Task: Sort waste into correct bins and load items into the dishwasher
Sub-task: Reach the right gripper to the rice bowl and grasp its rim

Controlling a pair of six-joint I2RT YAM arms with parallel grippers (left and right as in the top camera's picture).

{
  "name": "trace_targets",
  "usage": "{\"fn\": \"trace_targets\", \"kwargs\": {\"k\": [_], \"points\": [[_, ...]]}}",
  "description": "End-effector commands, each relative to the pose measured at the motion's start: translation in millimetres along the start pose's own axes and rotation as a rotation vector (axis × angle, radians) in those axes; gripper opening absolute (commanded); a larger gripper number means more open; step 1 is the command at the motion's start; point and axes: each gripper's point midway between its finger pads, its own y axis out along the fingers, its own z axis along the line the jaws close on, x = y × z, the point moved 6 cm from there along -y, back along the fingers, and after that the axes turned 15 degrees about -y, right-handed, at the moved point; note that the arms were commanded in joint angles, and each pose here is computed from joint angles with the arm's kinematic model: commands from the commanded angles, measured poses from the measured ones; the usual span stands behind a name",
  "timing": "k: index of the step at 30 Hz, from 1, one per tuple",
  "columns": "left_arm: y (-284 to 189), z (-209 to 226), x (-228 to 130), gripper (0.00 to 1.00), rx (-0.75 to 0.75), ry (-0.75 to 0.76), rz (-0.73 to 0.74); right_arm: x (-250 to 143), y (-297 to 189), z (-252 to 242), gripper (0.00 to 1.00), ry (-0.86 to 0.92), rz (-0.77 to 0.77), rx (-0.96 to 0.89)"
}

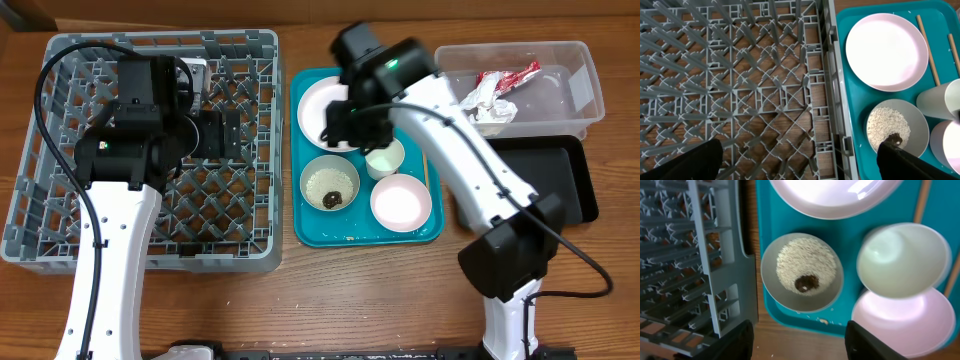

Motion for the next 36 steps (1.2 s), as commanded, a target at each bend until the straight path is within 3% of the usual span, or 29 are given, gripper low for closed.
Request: {"fn": "trace_targets", "kwargs": {"k": [1, 13, 26, 36], "points": [[-2.6, 0.1, 5.2, 1.0, 0.001, -0.015, -0.015, -5.3, 33.2, 28.4, 0.6, -0.081, -0.019, -0.042], [-2.5, 0.2, 5.1, 1.0, 0.002, -0.015, -0.014, 5.4, 86.7, 49.2, 0.58, -0.016, -0.112, -0.052], [-2.6, 0.1, 5.2, 1.0, 0.001, -0.015, -0.015, 5.0, 143.1, 37.5, 0.53, 0.02, -0.028, -0.105], [-2.5, 0.2, 5.1, 1.0, 0.002, -0.015, -0.014, -1.7, 164.0, 32.3, 0.3, 0.041, 0.028, -0.125]]}}
